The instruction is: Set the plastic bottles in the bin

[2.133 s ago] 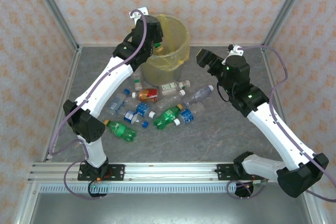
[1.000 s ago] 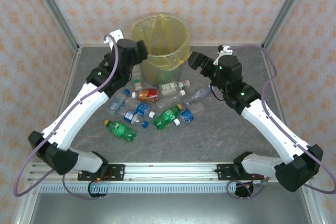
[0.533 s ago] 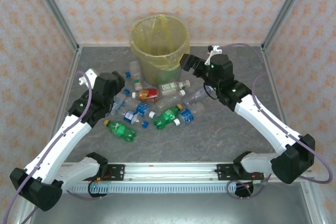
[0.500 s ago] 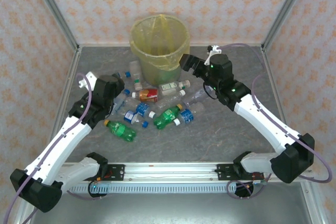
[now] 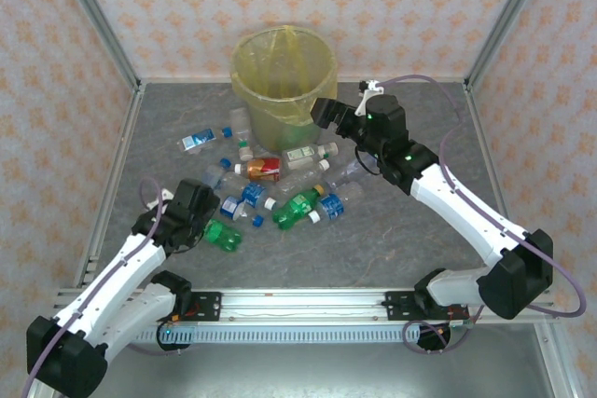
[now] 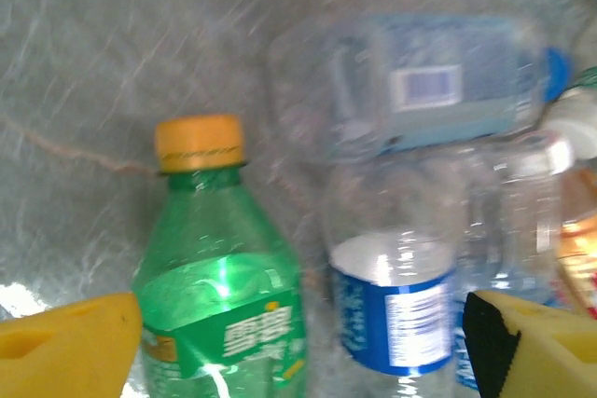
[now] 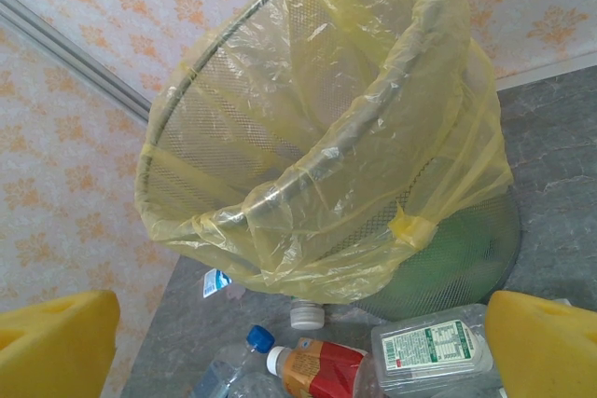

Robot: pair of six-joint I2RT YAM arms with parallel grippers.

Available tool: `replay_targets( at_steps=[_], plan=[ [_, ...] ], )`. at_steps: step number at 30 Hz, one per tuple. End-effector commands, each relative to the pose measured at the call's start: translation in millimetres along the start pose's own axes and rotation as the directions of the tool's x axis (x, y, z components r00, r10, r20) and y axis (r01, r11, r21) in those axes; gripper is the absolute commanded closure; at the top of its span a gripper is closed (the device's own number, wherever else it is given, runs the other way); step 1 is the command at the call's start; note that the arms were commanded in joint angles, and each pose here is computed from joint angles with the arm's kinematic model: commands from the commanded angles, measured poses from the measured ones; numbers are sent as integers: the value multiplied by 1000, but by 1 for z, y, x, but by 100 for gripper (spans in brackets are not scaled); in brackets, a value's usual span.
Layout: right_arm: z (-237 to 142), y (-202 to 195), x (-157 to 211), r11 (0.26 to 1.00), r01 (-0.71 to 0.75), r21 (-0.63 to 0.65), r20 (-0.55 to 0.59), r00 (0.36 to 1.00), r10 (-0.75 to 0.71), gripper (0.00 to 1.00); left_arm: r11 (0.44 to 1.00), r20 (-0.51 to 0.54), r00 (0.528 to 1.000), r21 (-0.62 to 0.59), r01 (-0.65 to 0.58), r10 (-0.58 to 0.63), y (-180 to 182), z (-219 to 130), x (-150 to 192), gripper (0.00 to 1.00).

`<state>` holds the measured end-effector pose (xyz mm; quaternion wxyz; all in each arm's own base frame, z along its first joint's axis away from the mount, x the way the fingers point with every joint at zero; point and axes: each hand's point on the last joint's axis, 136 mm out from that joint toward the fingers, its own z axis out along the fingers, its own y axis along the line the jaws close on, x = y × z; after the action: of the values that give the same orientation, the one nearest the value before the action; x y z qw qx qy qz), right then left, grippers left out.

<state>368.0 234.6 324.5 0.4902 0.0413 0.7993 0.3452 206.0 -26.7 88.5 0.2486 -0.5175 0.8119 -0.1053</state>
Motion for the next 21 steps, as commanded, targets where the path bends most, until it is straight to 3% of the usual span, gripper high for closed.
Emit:
replay_targets(
  at_steps=[1, 17, 21],
  plan=[
    [-5, 18, -17, 999, 18, -51, 45, 999, -15, 0, 996, -105, 990, -10, 93, -93, 13, 12, 23, 11],
    [-10, 17, -10, 999, 12, -52, 28, 1000, -11, 0, 993, -117, 986, -33, 114, -117, 33, 44, 36, 16],
    [-11, 18, -9, 998, 14, -54, 26, 1000, -13, 0, 993, -98, 989, -34, 111, -114, 34, 45, 33, 29]
  ],
)
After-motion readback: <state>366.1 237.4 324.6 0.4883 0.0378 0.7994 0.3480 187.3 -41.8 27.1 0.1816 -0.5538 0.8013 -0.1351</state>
